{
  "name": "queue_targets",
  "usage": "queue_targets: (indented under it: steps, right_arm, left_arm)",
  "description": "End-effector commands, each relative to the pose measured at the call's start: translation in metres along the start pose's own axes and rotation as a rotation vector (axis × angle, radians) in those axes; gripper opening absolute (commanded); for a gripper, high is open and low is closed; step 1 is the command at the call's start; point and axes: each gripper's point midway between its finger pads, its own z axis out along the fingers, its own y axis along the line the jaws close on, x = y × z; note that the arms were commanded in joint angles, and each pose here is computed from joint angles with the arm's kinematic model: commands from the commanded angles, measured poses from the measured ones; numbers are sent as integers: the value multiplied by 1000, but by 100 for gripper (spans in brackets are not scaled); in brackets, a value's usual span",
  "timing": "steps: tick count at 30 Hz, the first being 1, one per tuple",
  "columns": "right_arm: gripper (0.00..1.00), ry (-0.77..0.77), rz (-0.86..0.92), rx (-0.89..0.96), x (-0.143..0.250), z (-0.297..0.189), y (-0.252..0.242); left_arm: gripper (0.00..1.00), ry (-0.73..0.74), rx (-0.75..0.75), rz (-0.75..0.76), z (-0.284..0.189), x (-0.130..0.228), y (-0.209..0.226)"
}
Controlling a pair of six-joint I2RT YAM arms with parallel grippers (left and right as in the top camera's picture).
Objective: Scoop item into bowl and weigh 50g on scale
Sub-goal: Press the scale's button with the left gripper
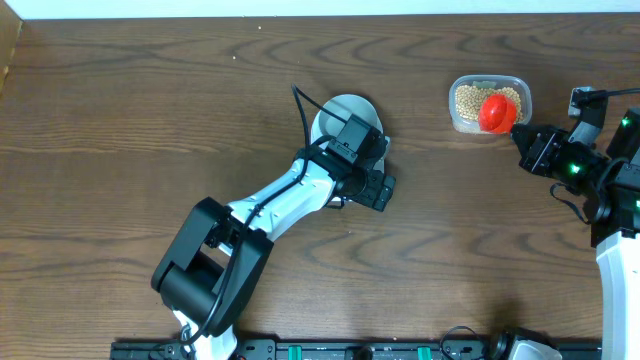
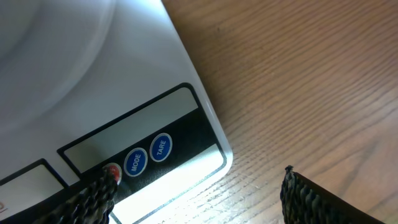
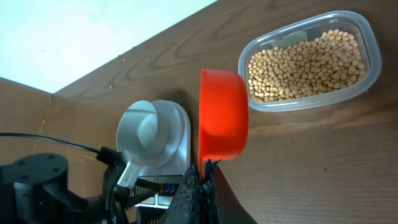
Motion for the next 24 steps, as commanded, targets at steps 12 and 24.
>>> queue_targets:
  steps: [12,24]
  right_arm:
    - [1,-13,-25,3,-5,-3,1]
    - [1,-9,-25,3,-4,-3,0]
  left_arm:
    - [86,28,-19,8,9,8,6]
    - [86,50,-23,-2,17,14,9]
